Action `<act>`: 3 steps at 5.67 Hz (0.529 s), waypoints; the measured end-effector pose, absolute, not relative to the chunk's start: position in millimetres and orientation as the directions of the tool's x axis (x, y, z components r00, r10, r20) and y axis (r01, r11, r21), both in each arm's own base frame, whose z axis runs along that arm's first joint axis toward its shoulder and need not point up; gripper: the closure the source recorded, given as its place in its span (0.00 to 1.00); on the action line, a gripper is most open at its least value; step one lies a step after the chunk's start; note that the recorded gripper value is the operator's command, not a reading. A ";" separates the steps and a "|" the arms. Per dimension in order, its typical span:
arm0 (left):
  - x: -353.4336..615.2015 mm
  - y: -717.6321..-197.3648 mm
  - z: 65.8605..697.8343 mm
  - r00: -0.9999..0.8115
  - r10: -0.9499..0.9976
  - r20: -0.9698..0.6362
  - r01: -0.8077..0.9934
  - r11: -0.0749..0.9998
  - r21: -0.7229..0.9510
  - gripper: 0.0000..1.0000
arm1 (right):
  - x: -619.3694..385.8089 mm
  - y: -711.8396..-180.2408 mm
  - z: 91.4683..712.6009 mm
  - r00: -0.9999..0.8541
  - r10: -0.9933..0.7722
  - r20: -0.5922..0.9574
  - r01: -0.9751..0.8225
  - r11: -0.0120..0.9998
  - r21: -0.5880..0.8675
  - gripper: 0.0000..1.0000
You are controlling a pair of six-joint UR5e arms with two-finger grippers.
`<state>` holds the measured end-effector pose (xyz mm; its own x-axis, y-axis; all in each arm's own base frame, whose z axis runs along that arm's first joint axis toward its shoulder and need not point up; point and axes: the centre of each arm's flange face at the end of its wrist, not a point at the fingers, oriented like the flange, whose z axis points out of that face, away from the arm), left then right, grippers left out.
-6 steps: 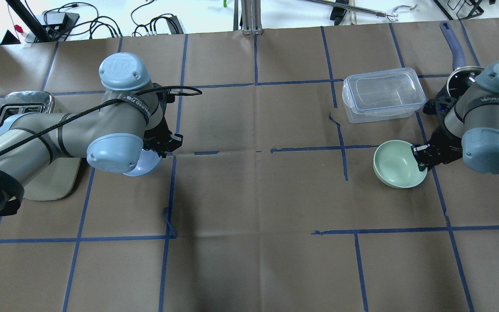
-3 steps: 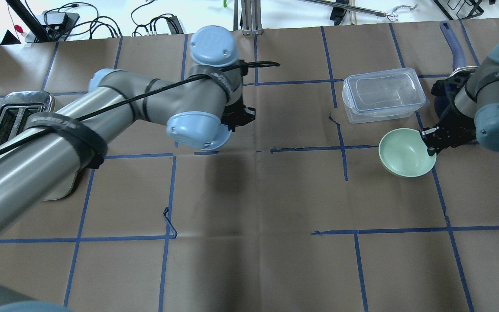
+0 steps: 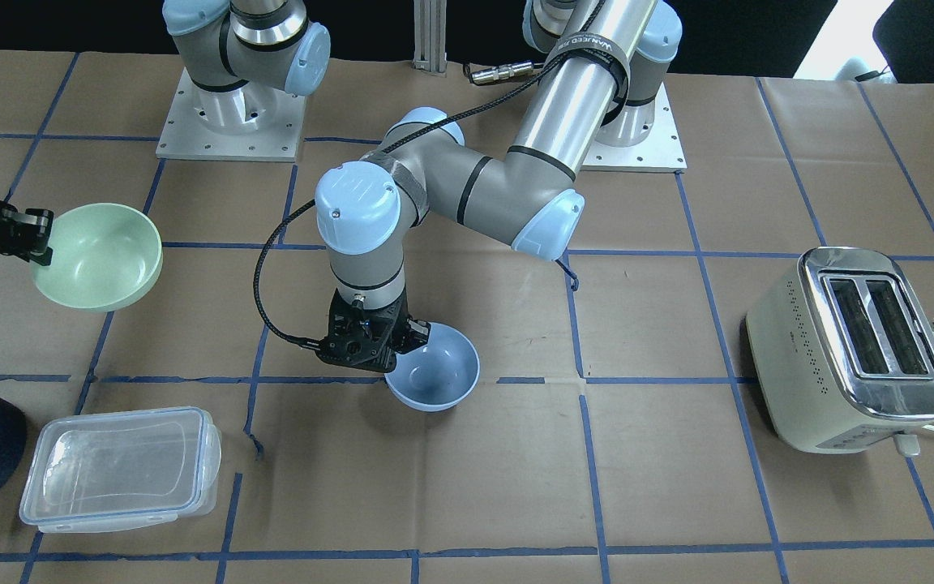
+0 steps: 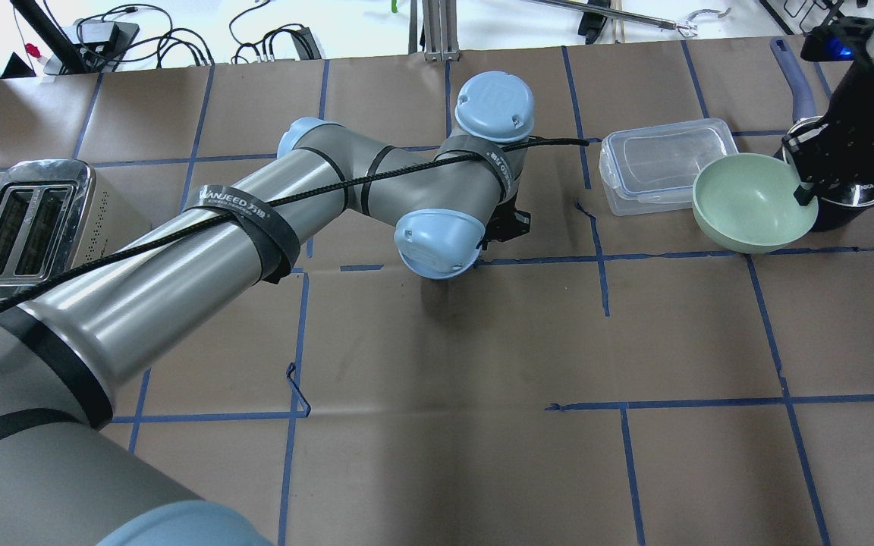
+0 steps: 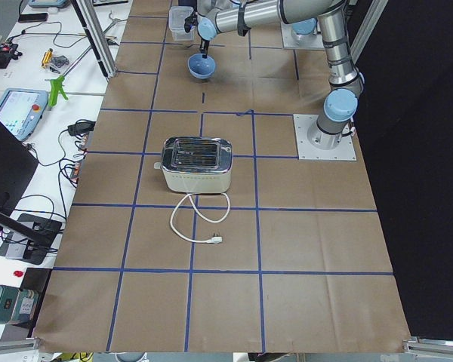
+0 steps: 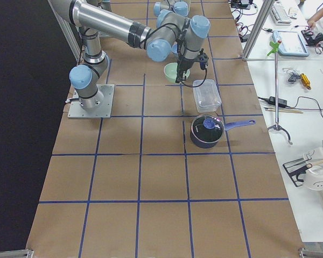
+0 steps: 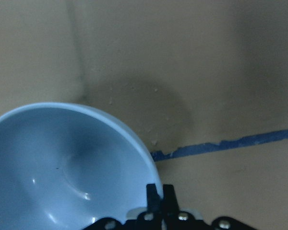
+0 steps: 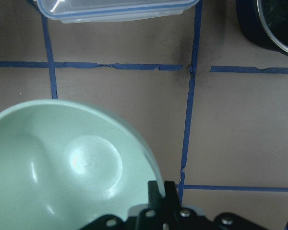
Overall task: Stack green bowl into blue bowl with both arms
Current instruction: 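Carry the blue bowl to center with left gripper while right lifts green bowl, then set the blue bowl down at the center, open and raise the left gripper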
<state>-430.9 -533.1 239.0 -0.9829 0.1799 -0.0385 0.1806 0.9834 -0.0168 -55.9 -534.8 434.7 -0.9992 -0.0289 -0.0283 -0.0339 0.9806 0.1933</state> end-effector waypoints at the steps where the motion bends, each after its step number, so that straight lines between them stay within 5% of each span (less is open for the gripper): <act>1: -431.4 -529.3 231.8 -0.981 0.188 -0.044 0.187 0.982 0.027 0.95 | -53.2 -529.5 449.2 -0.999 -0.029 -0.032 -0.035 0.980 0.195 0.93; 3: -434.8 -532.6 224.1 -0.982 0.187 -0.037 0.186 0.982 0.040 0.02 | -51.6 -527.8 447.4 -0.999 -0.027 -0.044 -0.035 0.978 0.207 0.93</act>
